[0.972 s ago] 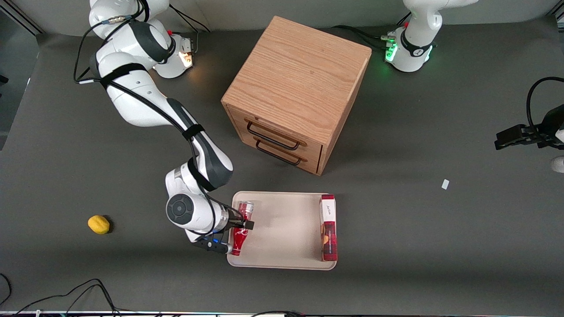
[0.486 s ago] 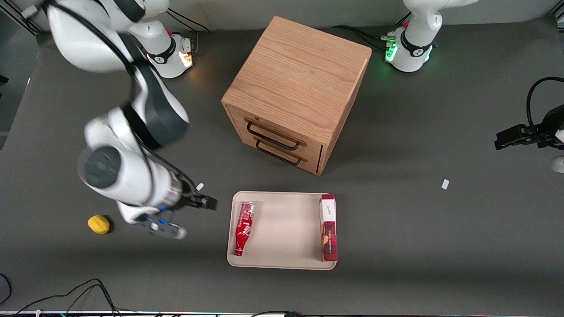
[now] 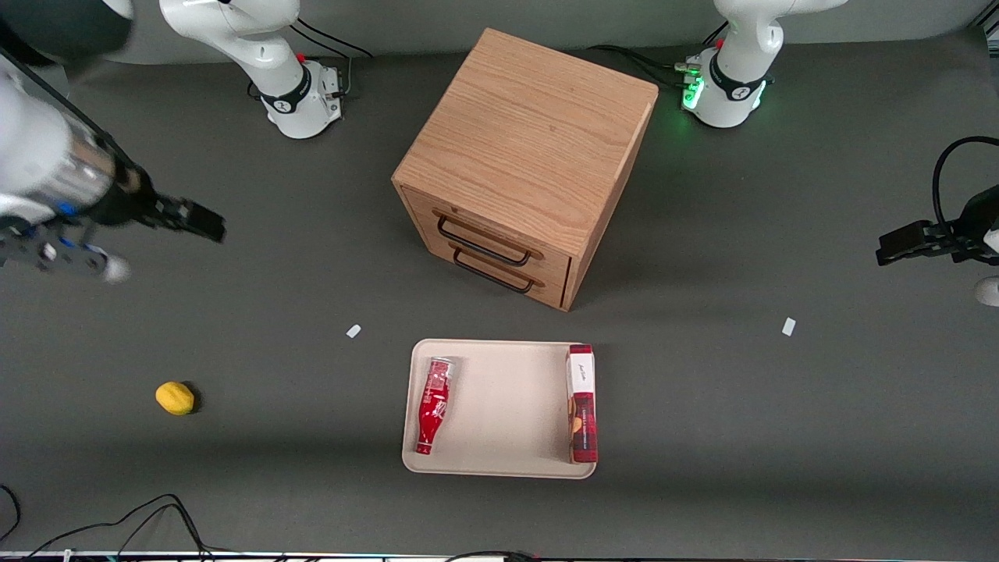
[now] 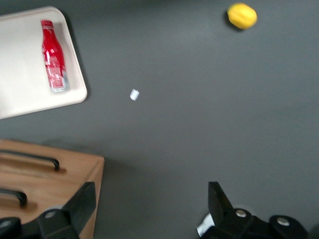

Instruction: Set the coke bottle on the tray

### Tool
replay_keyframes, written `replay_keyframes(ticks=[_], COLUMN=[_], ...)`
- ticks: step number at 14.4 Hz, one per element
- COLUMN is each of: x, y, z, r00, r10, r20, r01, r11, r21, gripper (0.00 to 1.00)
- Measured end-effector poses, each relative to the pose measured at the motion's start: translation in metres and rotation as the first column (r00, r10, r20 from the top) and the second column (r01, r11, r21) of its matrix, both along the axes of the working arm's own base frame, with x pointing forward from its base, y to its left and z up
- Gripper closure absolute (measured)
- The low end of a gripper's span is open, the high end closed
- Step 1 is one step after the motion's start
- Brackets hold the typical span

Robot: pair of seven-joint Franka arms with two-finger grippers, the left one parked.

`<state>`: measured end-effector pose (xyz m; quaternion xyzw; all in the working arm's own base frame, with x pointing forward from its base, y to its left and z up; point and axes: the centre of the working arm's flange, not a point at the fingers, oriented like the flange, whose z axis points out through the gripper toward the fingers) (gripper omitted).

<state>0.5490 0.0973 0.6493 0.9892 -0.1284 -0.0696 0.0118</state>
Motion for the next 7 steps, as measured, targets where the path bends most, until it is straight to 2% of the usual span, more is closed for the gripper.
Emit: replay_keyframes(ticks=[4, 5, 7], x=[-0.092, -0.105, -0.111], y=[-0.035, -0.034, -0.029], z=[-0.002, -0.005, -0.005], r00=[0.999, 0.999, 0.998], r10=[-0.009, -0.005, 0.005], r20=[0.041, 0.045, 0.062], r01=[0.009, 0.005, -0.006], r11=[1.000, 1.000, 1.000], r21=[0.016, 0.015, 0.014], gripper=[0.00, 0.00, 0.00])
